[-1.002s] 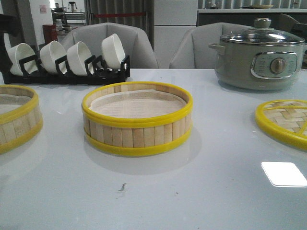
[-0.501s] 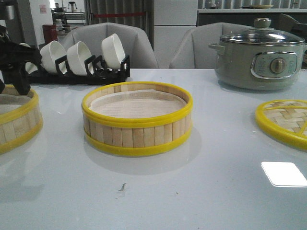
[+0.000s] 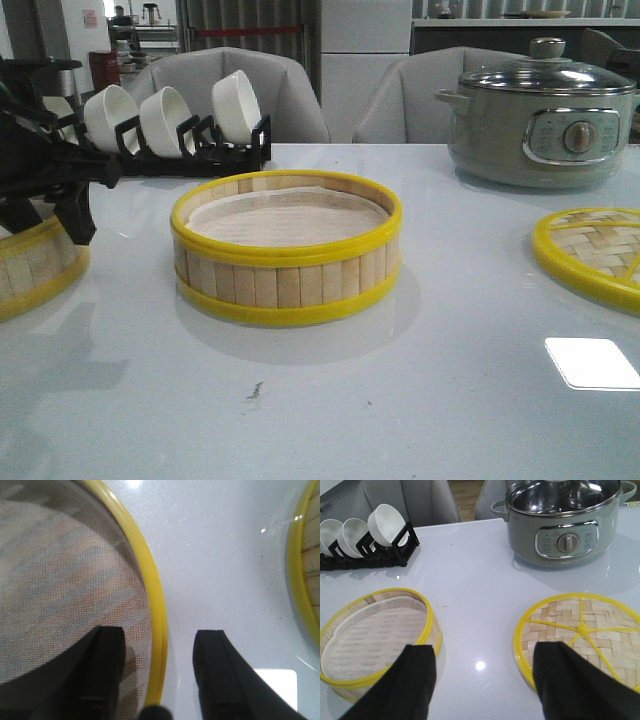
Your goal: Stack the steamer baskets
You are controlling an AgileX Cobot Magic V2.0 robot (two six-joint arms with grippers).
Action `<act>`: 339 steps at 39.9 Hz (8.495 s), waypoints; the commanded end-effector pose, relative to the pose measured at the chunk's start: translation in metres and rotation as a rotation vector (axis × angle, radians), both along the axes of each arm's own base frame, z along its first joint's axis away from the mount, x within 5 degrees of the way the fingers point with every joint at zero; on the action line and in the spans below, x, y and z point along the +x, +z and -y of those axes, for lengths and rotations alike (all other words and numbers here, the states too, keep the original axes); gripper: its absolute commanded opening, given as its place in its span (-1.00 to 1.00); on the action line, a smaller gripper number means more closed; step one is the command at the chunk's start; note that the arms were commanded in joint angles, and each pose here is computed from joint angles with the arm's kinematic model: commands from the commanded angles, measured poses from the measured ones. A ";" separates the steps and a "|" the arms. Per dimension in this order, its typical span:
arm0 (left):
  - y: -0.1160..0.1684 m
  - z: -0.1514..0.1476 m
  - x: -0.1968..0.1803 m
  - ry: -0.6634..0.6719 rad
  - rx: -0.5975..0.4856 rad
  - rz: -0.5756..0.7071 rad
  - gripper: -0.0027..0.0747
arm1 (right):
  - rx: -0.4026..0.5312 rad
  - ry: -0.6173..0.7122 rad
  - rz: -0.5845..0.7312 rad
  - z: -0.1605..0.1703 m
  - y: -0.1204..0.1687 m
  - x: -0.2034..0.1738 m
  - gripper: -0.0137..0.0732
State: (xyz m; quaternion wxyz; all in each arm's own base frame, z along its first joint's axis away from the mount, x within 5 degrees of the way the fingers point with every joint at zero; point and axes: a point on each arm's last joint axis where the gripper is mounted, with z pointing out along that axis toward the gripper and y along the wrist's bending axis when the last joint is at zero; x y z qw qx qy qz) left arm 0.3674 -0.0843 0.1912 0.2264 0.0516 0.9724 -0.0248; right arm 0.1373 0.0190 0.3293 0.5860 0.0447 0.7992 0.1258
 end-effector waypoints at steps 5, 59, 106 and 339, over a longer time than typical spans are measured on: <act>0.016 0.004 0.007 -0.008 -0.020 0.086 0.05 | 0.000 -0.009 0.115 0.001 0.020 0.002 0.51; 0.135 0.241 -0.048 -0.605 -0.136 0.364 -0.69 | 0.000 -0.009 0.115 0.001 0.020 0.002 0.51; 0.108 0.255 -0.045 -0.603 -0.167 0.303 -0.69 | 0.000 -0.008 0.114 0.001 0.020 0.002 0.51; 0.219 -0.061 -0.227 0.028 -0.006 0.588 -0.70 | -0.043 -0.037 -0.310 -0.005 -0.056 0.124 0.49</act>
